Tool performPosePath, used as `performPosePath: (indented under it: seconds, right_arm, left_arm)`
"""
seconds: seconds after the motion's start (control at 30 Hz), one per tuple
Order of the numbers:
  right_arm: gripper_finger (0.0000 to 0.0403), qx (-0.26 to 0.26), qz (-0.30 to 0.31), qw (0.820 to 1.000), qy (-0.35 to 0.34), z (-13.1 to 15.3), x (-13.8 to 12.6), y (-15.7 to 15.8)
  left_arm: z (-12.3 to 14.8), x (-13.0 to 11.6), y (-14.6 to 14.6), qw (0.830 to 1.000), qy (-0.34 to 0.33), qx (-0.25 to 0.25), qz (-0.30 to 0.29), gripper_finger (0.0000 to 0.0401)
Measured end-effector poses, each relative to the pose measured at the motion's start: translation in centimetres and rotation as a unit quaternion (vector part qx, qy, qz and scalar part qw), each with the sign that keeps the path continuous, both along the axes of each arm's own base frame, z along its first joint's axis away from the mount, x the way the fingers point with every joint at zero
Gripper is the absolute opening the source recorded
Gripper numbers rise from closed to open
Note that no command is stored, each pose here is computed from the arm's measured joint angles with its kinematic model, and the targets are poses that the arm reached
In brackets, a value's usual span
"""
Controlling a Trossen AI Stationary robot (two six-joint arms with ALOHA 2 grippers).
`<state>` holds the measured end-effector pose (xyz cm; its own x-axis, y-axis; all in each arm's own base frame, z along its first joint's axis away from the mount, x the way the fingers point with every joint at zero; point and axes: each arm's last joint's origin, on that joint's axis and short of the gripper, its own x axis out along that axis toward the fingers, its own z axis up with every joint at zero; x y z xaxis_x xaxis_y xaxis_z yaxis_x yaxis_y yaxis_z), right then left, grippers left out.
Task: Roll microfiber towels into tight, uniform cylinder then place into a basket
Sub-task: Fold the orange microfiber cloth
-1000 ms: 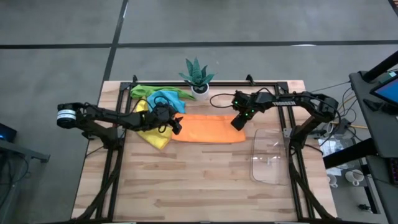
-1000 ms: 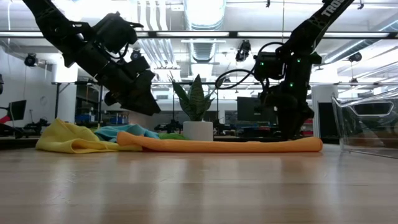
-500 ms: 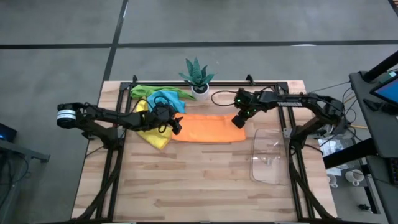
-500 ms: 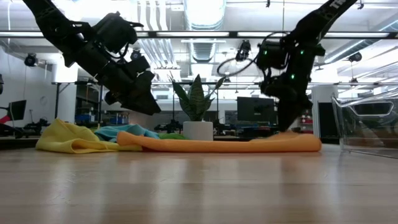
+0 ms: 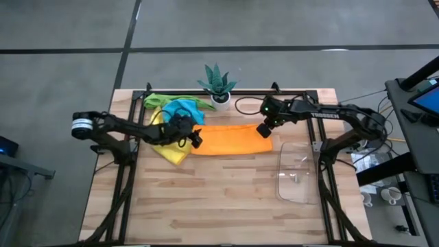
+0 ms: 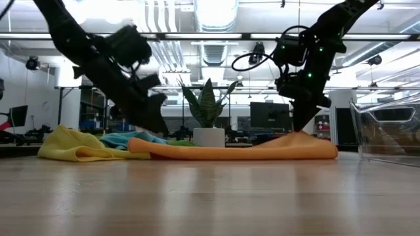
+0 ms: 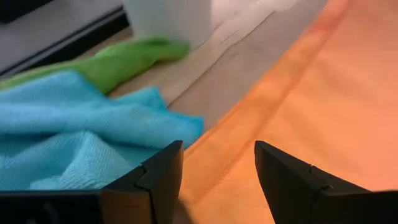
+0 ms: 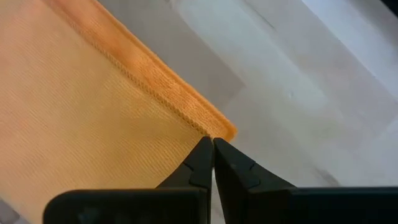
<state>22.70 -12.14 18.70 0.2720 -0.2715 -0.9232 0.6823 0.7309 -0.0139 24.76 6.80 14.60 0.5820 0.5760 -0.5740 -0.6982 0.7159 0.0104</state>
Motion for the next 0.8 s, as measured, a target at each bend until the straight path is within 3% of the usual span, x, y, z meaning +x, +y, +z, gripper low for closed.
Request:
performPosePath:
  seconds: [0.23, 0.5, 0.7, 0.8]
  right_arm:
    - [0.0009, 0.004, 0.003, 1.000, 0.006, -0.4, 0.1, -0.1]
    - [0.0009, 0.003, 0.011, 1.000, 0.005, -0.3, 0.2, -0.1]
    - [0.0009, 0.003, 0.011, 1.000, 0.003, -0.3, 0.2, -0.1]
    - [0.0009, 0.003, 0.011, 1.000, 0.003, -0.3, 0.2, -0.1]
  left_arm:
    - [-1.2, 1.0, 2.4, 0.998, 0.044, -0.006, 0.044, 0.0185]
    - [0.8, 1.2, 2.6, 0.992, 0.115, -0.021, 0.044, 0.0185]
    - [2.1, 1.6, 2.1, 0.990, 0.108, -0.088, -0.037, 0.0185]
    - [2.4, 1.8, 2.0, 0.988, 0.107, -0.092, -0.065, 0.0185]
